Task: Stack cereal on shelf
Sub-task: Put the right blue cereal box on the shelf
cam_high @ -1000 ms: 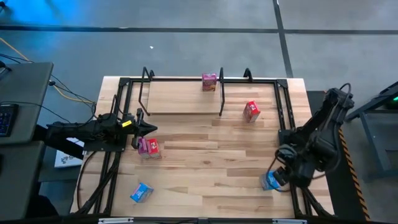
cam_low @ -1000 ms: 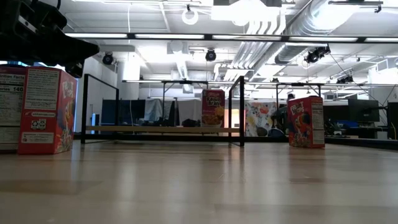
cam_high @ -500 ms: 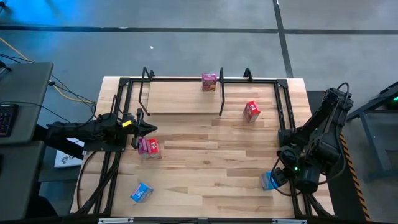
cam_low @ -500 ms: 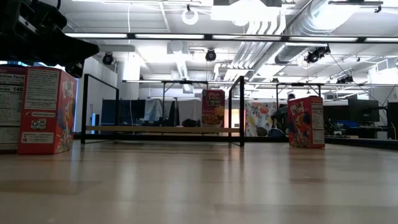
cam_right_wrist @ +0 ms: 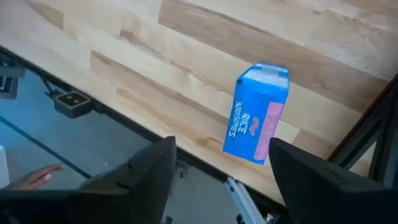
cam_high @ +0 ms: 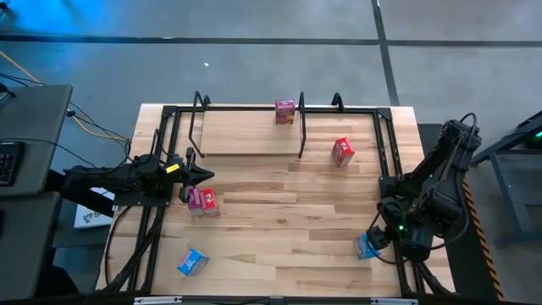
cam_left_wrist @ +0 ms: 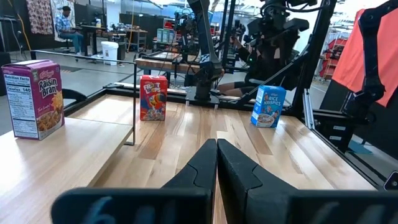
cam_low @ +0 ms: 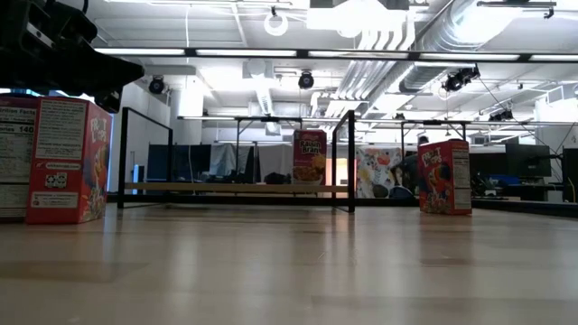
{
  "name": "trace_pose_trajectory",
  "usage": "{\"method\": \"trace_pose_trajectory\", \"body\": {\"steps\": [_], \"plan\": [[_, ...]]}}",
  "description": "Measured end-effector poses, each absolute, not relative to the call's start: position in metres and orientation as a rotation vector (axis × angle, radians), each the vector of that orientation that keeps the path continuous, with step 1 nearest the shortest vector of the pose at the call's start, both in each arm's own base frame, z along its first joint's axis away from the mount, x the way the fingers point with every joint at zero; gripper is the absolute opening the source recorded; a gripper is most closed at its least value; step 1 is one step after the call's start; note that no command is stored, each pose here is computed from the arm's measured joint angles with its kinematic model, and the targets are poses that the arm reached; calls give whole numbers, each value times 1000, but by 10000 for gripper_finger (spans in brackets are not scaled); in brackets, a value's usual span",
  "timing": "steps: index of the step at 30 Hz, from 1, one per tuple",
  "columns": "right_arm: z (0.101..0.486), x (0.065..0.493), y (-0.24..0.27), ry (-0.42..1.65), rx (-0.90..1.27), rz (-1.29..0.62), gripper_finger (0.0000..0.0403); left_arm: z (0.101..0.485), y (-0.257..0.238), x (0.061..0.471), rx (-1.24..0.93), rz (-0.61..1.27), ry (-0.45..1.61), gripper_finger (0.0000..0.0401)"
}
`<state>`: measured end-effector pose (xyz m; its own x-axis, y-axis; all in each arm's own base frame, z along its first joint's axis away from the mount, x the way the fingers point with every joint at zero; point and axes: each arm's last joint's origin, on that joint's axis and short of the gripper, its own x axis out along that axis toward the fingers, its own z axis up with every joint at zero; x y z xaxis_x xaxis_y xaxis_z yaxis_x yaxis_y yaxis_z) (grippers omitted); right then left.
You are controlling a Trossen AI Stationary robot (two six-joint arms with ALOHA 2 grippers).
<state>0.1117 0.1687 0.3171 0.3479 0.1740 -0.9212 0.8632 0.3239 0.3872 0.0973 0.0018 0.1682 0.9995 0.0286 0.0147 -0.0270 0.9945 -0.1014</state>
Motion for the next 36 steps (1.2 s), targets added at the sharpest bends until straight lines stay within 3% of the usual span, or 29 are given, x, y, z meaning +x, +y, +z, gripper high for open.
{"method": "trace_pose_trajectory", "body": {"steps": [12, 21, 36], "plan": [[320, 120, 170, 1041, 1195, -554, 268, 168, 2, 97, -102, 28, -16, 5], [301, 122, 181, 1261, 1197, -777, 268, 168, 2, 97, -102, 28, -16, 5], [265, 148, 192, 1307, 1071, -1025, 268, 168, 2, 97, -101, 28, -16, 5]]}}
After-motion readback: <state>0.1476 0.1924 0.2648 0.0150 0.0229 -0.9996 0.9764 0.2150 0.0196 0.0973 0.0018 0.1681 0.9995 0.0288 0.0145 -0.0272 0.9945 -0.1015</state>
